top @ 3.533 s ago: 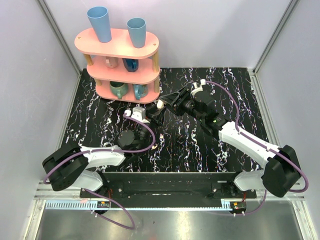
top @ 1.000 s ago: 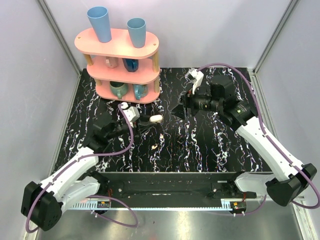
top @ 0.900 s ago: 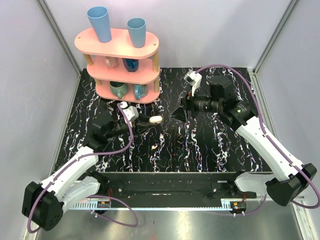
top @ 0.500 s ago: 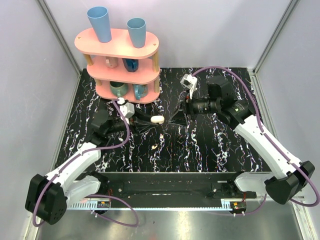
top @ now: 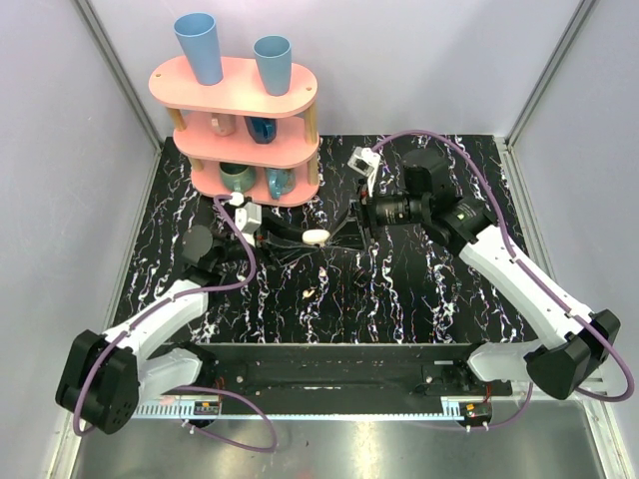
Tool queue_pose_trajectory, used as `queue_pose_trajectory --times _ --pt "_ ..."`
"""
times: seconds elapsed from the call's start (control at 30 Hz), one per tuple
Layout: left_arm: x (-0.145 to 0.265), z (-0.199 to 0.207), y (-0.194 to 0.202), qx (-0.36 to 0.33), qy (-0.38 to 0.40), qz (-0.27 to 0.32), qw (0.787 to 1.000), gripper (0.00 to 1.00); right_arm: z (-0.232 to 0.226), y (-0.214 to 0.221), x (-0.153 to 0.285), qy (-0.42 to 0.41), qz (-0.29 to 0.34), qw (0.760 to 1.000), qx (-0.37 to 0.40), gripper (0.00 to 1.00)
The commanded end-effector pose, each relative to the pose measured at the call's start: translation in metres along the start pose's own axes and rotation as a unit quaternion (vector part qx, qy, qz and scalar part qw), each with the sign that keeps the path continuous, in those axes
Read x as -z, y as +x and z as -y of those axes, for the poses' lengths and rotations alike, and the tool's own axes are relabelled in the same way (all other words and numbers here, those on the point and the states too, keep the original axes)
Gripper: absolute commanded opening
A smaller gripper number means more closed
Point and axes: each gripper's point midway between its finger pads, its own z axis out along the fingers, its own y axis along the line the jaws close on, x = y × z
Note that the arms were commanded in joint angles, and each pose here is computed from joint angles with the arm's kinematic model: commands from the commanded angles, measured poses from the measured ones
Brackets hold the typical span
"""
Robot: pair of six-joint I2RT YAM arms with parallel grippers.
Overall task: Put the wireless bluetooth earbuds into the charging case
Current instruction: Open the charging case.
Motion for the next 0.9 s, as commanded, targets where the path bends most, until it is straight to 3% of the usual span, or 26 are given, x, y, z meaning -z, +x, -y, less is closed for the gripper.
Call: queue_pose_trajectory --times 0.0,0.23,0.4,0.57,0.63,0.87 --pt "-0.001 0.002 -0.012 -0.026 0.012 0.025 0.999 0.0 -0.024 -0.025 -0.003 -0.038 0.028 0.998 0.033 0.66" --pt "-0.001 0.003 -0.014 -0.023 0.017 0.03 0.999 0.0 -0.018 -0.021 -0.011 -0.027 0.022 0.999 0.028 0.63" --pt "-0.001 0.004 -0.013 -0.021 0.021 0.027 0.999 0.0 -0.017 -0.024 -0.014 -0.022 0.027 0.999 0.031 0.53" --pt "-0.001 0.006 -0.013 -0.02 0.027 0.024 0.999 0.0 -0.017 -0.029 -0.015 -0.021 0.037 0.999 0.028 0.5" --pt "-0.001 0.008 -0.012 -0.019 0.032 0.023 0.999 0.0 -0.015 -0.03 -0.016 -0.015 0.041 0.999 0.025 0.43" --pt "0.001 0.014 -0.015 -0.023 0.038 0.023 0.999 0.0 -0.007 -0.035 -0.015 0.01 0.053 0.998 0.023 0.43"
